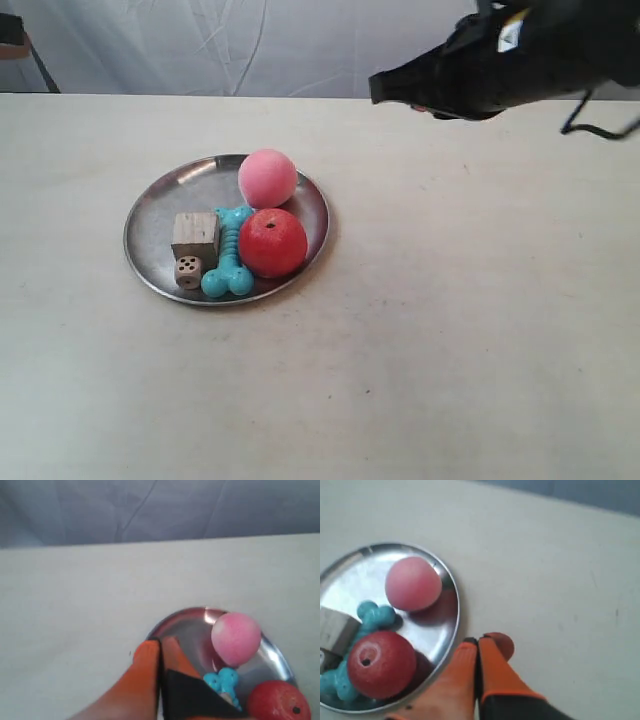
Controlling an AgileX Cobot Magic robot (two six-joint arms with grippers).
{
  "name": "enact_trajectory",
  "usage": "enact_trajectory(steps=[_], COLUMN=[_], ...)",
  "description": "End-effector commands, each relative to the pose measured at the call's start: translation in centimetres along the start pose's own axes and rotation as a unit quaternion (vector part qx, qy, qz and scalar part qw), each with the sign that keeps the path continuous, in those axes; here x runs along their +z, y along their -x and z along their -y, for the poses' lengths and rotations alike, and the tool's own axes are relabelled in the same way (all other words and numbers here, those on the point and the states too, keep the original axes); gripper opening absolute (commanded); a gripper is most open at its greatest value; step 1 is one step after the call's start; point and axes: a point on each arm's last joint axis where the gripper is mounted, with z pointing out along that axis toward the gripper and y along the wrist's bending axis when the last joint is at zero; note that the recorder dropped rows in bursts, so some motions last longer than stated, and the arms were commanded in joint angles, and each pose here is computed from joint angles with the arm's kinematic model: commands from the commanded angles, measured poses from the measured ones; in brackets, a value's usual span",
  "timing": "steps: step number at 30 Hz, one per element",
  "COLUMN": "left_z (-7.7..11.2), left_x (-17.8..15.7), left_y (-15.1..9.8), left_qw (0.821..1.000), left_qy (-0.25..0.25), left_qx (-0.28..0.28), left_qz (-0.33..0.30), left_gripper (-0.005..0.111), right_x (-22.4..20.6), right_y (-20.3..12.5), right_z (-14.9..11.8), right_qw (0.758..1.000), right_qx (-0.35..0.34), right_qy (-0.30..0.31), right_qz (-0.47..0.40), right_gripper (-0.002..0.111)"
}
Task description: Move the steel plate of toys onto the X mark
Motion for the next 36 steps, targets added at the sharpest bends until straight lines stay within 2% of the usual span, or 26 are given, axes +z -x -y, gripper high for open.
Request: enact_trajectory(steps=[1, 4, 7, 11, 18, 25, 30, 33, 36], left_z=[2.9, 4.6, 5.5, 5.5, 5.2, 7.5, 8.6, 8.8, 8.8], left_x=[-5.6, -8.3, -10.0, -10.3, -8.0, -6.2, -6.2, -6.2, -6.2], left_y=[0.0, -0.4, -0.4, 0.0, 0.0, -0.4, -0.5, -0.6, -0.6], left_qw=[0.993, 0.983, 0.974, 0.967, 0.97, 0.969, 0.967, 0.966, 0.968], left_qy=[-0.011, -0.029, -0.034, -0.025, 0.028, -0.019, -0.041, -0.045, -0.049], left_qx=[0.044, 0.089, 0.089, 0.095, 0.111, 0.152, 0.161, 0.163, 0.154], left_qz=[0.108, 0.156, 0.205, 0.233, 0.215, 0.193, 0.194, 0.194, 0.193], left_gripper=[0.0, 0.0, 0.0, 0.0, 0.0, 0.0, 0.0, 0.0, 0.0], right_x=[-5.5, -9.0, -11.4, -12.7, -13.3, -14.1, -17.6, -18.7, -19.3], right_y=[-2.0, -3.3, -4.3, -5.2, -5.2, -5.6, -8.0, -11.2, -14.3], right_z=[0.4, 0.4, 0.4, 0.5, 0.5, 0.6, 0.8, 1.2, 2.1], right_qw=[0.985, 0.959, 0.936, 0.937, 0.935, 0.932, 0.897, 0.87, 0.841], right_qx=[-0.031, -0.048, -0.04, -0.02, -0.02, -0.019, -0.02, -0.02, -0.017], right_qy=[0.011, 0.023, 0.036, 0.041, 0.042, 0.041, 0.052, 0.06, 0.032], right_qz=[0.171, 0.279, 0.348, 0.345, 0.352, 0.359, 0.438, 0.49, 0.54], right_gripper=[-0.001, -0.001, -0.001, -0.001, -0.001, -0.001, -0.001, -0.001, -0.001])
